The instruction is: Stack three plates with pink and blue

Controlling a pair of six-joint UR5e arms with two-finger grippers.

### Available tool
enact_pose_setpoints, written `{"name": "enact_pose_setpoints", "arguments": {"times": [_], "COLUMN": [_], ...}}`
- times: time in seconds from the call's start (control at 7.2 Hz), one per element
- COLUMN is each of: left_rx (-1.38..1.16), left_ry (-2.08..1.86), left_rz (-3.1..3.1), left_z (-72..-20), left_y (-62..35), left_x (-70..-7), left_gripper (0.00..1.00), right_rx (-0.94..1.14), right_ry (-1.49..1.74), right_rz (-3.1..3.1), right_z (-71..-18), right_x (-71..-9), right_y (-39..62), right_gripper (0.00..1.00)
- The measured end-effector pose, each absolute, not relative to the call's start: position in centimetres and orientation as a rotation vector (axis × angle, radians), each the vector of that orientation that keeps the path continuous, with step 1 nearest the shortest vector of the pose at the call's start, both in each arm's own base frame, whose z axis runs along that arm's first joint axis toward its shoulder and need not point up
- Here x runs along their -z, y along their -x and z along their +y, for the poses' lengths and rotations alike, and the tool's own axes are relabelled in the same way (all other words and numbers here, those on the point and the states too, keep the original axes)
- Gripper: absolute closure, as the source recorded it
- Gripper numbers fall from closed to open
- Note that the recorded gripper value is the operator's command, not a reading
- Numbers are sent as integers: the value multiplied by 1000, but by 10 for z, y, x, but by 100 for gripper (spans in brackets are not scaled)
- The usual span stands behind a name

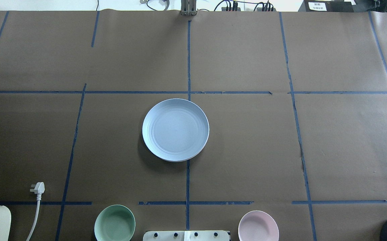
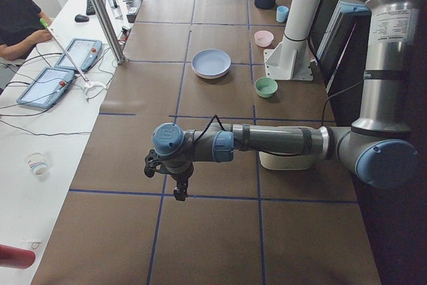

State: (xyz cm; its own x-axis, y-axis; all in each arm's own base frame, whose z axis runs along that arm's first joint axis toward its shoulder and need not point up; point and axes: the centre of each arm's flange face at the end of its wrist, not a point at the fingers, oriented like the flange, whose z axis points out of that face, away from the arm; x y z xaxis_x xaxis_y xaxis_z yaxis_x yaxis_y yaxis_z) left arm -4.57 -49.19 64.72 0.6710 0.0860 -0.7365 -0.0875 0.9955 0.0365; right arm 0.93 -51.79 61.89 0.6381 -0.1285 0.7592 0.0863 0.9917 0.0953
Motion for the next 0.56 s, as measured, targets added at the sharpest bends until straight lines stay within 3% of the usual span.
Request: {"name": "enact_pose_setpoints", "arguments": {"times": [0.56], "left_rx": [-97], "left_ry": [2], "left_rz": [830], "left_z": [-491], "left_y": [46], "left_x": [-648], "left_gripper": [0], "right_rx": [11], "right_ry": [-23], "right_rz": [-878], "right_z": [-477], "right_x": [-659], "right_y": [-58], "right_gripper": [0]}}
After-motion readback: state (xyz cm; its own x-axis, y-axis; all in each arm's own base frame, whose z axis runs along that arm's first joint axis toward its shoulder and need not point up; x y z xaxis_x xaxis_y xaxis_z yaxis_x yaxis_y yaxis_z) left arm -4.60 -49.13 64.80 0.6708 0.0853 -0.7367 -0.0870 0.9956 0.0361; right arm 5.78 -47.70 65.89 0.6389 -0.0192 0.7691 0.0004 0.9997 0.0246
